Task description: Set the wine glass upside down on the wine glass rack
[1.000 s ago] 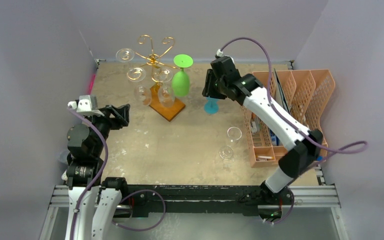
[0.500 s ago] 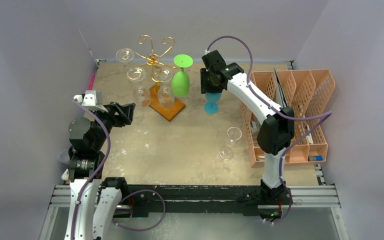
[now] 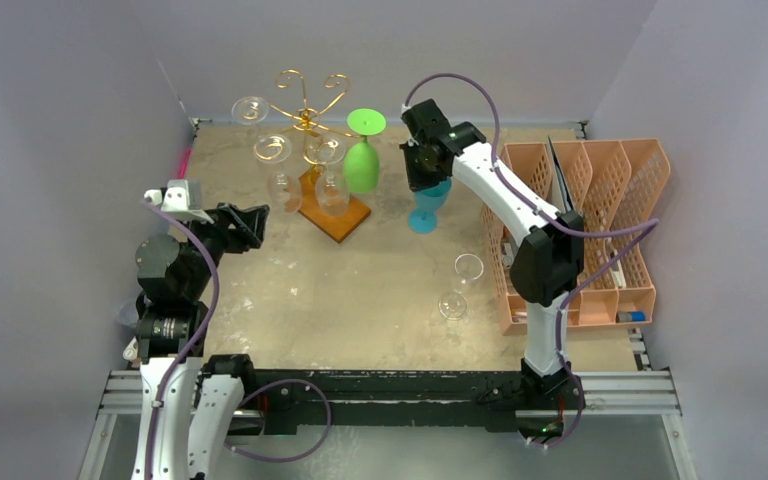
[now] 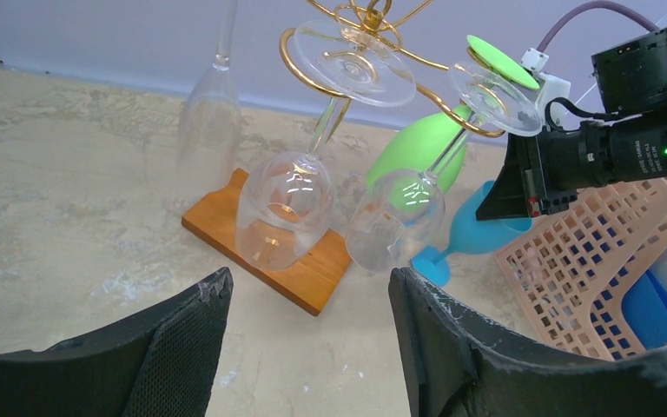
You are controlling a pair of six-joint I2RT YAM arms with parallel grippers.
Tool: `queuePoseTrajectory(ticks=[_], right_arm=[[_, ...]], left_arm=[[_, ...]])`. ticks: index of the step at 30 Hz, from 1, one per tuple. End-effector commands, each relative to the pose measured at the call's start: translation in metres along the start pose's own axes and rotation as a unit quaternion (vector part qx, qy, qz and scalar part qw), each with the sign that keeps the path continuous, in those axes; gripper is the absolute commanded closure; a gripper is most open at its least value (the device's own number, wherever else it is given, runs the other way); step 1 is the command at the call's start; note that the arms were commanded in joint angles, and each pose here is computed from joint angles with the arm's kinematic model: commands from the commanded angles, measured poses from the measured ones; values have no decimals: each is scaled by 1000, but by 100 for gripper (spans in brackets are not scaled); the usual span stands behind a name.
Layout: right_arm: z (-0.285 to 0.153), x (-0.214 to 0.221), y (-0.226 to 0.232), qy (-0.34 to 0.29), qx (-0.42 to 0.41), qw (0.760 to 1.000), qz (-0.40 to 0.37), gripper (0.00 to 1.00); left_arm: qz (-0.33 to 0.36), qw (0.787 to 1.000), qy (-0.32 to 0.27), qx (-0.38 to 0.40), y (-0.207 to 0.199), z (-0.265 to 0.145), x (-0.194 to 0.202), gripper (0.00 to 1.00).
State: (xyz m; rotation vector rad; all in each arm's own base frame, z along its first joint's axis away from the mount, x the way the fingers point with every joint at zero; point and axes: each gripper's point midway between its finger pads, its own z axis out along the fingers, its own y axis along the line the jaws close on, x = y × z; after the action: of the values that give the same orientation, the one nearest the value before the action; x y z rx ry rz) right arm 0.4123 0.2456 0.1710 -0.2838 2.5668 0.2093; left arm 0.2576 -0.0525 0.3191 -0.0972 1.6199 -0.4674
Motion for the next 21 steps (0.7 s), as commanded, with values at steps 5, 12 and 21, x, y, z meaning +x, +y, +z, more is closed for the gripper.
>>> queuePoseTrajectory(ticks=[5, 12, 21], right_arm=[[-49, -2, 7, -31, -16, 999, -30, 100], [-108, 16, 47, -112, -83, 989, -56, 100], [-158, 54, 105, -208, -129, 965, -92, 100]], left_arm=[[-46, 999, 7, 2, -11, -2, -14, 35], [-120, 989, 47, -74, -5, -25, -17, 36], [-322, 928, 138, -130, -26, -59, 9, 29]])
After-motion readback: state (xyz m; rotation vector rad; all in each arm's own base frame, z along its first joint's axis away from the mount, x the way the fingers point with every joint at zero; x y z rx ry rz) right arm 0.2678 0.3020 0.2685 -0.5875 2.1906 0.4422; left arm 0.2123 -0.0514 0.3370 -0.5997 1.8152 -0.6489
